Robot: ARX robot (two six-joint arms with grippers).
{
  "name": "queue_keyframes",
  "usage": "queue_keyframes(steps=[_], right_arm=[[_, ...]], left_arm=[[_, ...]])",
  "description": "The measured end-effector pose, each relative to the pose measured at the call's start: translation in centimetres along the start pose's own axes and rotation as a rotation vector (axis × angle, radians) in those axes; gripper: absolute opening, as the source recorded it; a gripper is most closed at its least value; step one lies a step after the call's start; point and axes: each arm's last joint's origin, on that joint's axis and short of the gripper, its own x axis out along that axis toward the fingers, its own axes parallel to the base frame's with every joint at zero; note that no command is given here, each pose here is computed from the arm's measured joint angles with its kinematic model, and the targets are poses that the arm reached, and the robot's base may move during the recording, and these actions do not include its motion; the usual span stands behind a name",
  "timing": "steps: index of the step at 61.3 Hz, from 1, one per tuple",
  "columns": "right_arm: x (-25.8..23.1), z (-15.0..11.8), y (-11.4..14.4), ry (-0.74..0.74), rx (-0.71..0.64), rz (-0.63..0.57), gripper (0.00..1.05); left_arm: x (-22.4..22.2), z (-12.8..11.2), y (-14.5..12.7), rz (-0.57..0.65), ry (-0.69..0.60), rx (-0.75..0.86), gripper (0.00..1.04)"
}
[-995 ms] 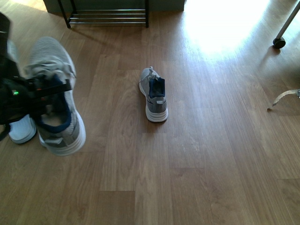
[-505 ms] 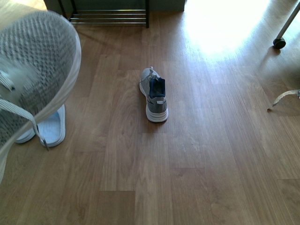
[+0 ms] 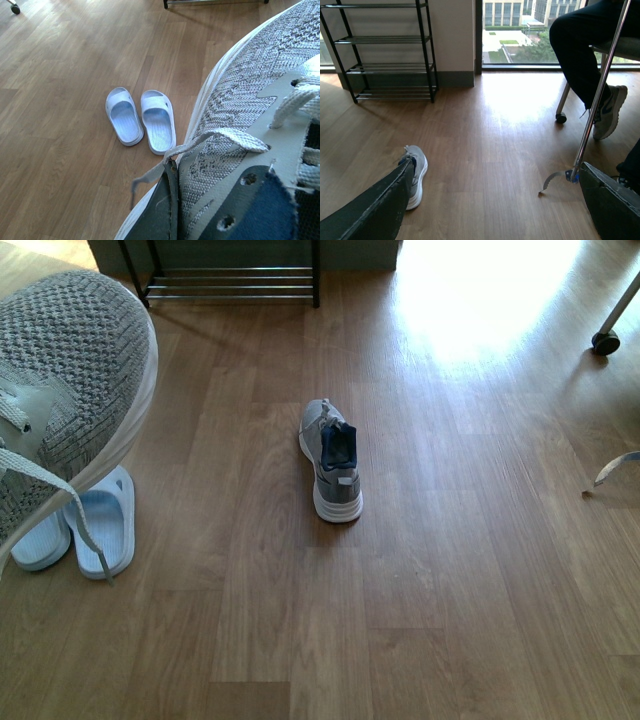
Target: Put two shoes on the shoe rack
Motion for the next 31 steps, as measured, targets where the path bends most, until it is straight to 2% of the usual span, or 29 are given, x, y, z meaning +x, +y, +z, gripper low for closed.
queue_keyframes(steps=[31], right_arm=[[0.0,0.0,0.01,0.0,0.0,0.002,0.96]], left_arm=[[-0.02,-0.01,-0.03,-0.002,0.0,0.002,0.02]])
